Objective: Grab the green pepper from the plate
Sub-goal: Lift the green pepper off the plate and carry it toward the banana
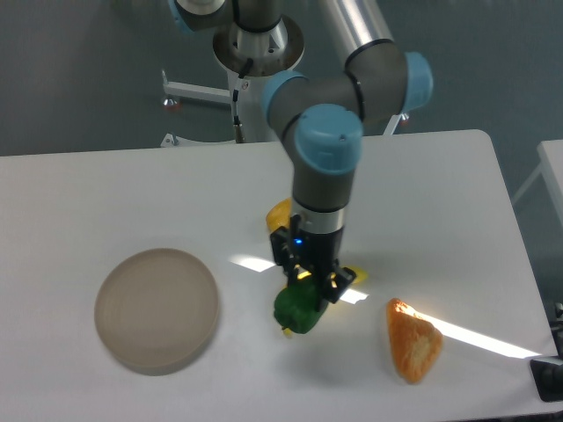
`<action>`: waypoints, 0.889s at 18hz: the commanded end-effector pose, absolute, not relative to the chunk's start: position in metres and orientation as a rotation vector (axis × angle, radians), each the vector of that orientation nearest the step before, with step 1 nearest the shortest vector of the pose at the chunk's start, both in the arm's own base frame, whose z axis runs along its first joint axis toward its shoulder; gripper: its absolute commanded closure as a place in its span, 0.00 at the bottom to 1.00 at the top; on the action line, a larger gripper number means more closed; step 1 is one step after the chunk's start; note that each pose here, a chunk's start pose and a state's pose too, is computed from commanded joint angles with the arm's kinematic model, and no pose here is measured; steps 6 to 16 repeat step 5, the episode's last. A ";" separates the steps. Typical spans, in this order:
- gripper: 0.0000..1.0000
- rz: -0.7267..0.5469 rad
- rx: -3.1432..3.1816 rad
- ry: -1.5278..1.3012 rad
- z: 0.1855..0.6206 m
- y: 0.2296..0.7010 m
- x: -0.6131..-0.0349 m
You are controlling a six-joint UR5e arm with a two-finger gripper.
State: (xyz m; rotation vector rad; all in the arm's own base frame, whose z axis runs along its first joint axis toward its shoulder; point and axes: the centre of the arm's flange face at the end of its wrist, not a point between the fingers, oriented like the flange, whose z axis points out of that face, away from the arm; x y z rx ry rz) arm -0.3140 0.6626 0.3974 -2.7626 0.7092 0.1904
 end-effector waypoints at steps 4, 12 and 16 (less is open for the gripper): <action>0.61 0.195 -2.763 0.727 0.394 0.660 -0.322; 0.61 0.193 -2.764 0.727 0.393 0.661 -0.321; 0.61 0.193 -2.764 0.727 0.393 0.661 -0.321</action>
